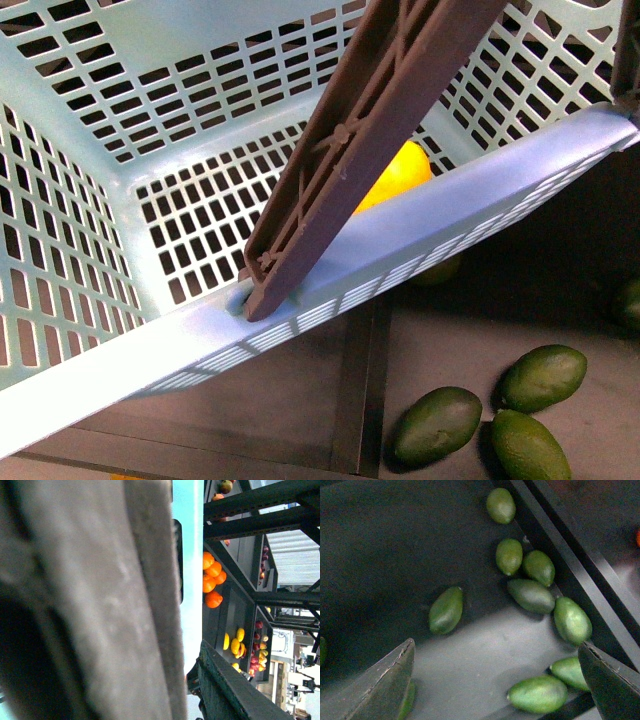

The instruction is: Pick mango and avocado into basket

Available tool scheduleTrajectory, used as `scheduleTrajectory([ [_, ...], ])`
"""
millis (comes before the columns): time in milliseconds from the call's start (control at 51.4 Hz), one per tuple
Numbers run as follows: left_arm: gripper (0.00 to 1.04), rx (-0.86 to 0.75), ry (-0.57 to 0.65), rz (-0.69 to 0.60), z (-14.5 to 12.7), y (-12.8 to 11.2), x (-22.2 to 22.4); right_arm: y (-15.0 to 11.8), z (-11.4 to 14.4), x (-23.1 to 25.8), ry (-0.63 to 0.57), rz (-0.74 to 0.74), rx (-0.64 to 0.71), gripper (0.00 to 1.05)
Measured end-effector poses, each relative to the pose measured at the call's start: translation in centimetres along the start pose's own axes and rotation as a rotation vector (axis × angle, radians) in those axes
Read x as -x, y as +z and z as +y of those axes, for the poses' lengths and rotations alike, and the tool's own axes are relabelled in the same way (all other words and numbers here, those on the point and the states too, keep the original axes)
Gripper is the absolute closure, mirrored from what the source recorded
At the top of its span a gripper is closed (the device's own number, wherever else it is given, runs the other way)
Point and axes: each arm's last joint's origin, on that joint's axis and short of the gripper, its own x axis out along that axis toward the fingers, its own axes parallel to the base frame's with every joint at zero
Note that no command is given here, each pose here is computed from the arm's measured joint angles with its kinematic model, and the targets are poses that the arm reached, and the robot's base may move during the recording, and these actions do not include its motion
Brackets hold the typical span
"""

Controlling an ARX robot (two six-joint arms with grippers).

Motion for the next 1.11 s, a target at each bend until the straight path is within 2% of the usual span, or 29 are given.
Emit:
scheduleTrajectory([
  [195, 0.76, 0.002, 0.001, -0.001, 0.0, 0.0, 0.0, 0.4, -3.1, -5.0, 0.007, 0.018, 0.245, 0.09],
  [311, 0.76, -0.001, 0.005, -0.010, 0.0, 0.0, 0.0, -0.3, -3.9, -7.9, 0.111, 0.110, 0.412, 0.09],
  [389, 0.76, 0.000, 0.003, -0.005, 0.0, 0.0, 0.0, -0.9, -3.8, -10.2, 0.245, 0.168, 0.537, 0.09],
  [447, 0.76, 0.000, 0.002, -0.004, 0.0, 0.0, 0.0, -0.9, -3.7, -11.8, 0.300, 0.198, 0.596, 0.09],
  [681, 0.76, -0.001, 0.001, -0.001, 0.0, 0.0, 0.0, -1.3, -3.3, -17.2, 0.388, 0.295, 0.763, 0.09],
  [934, 0.76, -0.001, 0.001, -0.001, 0.0, 0.0, 0.0, -1.8, -1.2, -21.0, 0.510, 0.356, 0.945, 0.09],
  [1109, 0.76, -0.001, 0.004, -0.008, 0.0, 0.0, 0.0, -2.9, 0.8, -23.2, 0.656, 0.388, 1.214, 0.09],
])
